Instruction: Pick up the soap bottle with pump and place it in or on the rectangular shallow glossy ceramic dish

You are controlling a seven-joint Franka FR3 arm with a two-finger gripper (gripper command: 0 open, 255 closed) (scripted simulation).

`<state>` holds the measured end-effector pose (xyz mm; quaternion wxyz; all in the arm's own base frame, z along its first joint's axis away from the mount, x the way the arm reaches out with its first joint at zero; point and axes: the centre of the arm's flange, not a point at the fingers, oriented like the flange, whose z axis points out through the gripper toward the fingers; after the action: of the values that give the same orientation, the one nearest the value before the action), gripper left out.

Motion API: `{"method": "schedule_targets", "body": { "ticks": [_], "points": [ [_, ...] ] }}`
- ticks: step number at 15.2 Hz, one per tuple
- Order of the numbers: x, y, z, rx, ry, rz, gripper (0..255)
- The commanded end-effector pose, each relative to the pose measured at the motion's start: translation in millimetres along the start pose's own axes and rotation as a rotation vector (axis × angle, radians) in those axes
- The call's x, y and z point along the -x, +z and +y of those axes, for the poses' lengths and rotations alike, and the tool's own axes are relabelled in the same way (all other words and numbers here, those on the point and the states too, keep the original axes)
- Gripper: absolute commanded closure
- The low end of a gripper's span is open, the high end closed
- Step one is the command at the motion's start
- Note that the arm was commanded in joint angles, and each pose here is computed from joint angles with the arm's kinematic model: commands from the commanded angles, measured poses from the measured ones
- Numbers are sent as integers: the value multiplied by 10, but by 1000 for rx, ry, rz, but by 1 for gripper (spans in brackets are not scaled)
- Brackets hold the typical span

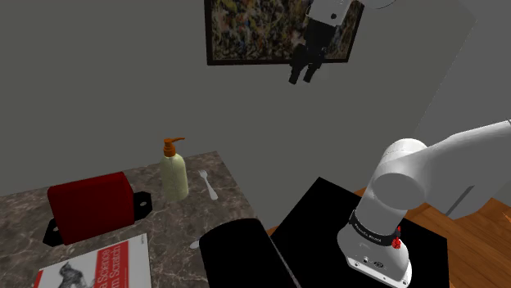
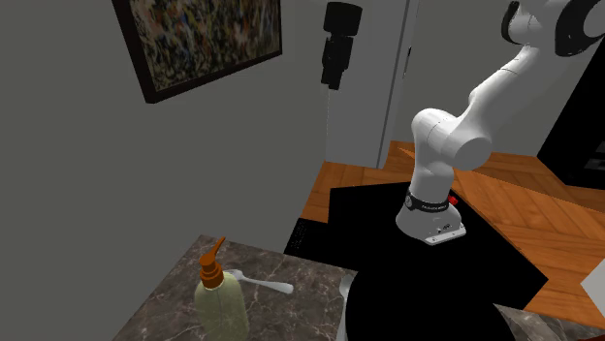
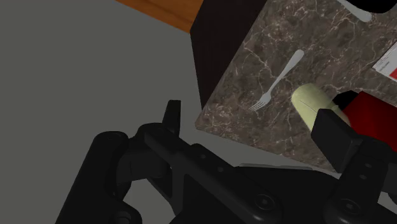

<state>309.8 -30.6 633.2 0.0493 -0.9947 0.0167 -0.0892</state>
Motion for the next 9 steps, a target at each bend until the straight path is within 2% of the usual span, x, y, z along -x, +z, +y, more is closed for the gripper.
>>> {"method": "schedule_targets", "body": {
  "ticks": [1,9],
  "points": [
    [0,0,0,0,0,0,0],
    [-642,525,-768,26,20,-54,0]
  ]
}}
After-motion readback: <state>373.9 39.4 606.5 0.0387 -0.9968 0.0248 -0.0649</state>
